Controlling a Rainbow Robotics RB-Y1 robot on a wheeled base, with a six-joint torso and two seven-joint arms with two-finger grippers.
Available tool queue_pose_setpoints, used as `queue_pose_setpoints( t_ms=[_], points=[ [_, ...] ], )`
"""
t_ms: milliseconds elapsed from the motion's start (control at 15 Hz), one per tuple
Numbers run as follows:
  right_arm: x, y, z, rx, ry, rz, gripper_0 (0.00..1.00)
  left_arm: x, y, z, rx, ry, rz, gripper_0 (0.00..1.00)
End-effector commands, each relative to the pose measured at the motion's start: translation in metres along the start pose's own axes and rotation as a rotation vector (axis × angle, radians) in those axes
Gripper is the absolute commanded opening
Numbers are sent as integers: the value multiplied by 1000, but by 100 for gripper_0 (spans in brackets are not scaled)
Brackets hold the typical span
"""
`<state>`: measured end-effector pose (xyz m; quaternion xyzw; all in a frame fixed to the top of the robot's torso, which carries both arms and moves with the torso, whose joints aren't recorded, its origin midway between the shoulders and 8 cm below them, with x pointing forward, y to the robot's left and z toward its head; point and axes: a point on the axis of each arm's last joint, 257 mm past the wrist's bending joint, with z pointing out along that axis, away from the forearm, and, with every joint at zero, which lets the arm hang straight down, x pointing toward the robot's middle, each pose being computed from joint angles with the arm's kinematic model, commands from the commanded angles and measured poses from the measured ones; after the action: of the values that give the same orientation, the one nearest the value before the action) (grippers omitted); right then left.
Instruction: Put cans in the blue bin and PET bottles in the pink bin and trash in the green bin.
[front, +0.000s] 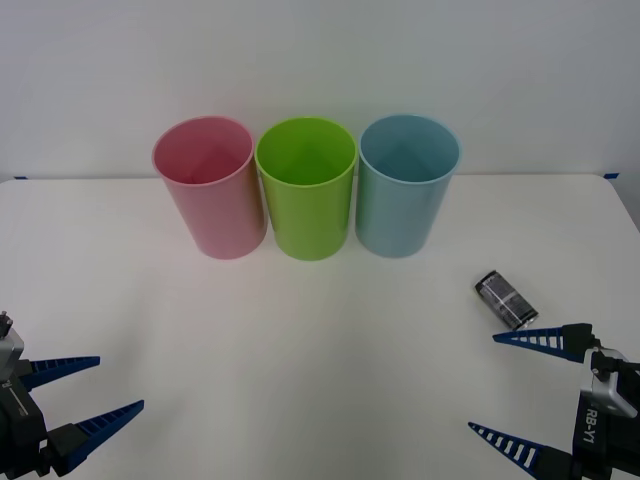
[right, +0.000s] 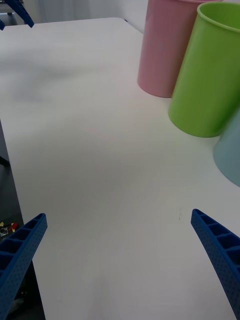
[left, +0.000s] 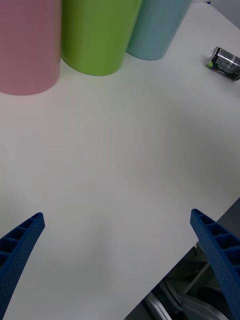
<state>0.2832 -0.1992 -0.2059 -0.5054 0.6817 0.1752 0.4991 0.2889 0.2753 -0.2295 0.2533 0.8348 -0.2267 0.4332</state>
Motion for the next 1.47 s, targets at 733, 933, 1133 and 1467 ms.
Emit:
queue_pose_setpoints(
  t_ms=[733, 933, 1133, 1467],
  points=[
    [0, 0, 0, 0, 0, 0, 100, 0, 0, 0, 0, 0, 0, 100],
    [0, 0, 0, 0, 0, 0, 100, 0, 0, 0, 0, 0, 0, 100],
    [0, 0, 0, 0, 0, 0, 100, 0, 0, 0, 0, 0, 0, 100],
    [-13, -5, -3, 17, -38, -11, 100, 0, 0, 0, 0, 0, 0, 100]
  ],
)
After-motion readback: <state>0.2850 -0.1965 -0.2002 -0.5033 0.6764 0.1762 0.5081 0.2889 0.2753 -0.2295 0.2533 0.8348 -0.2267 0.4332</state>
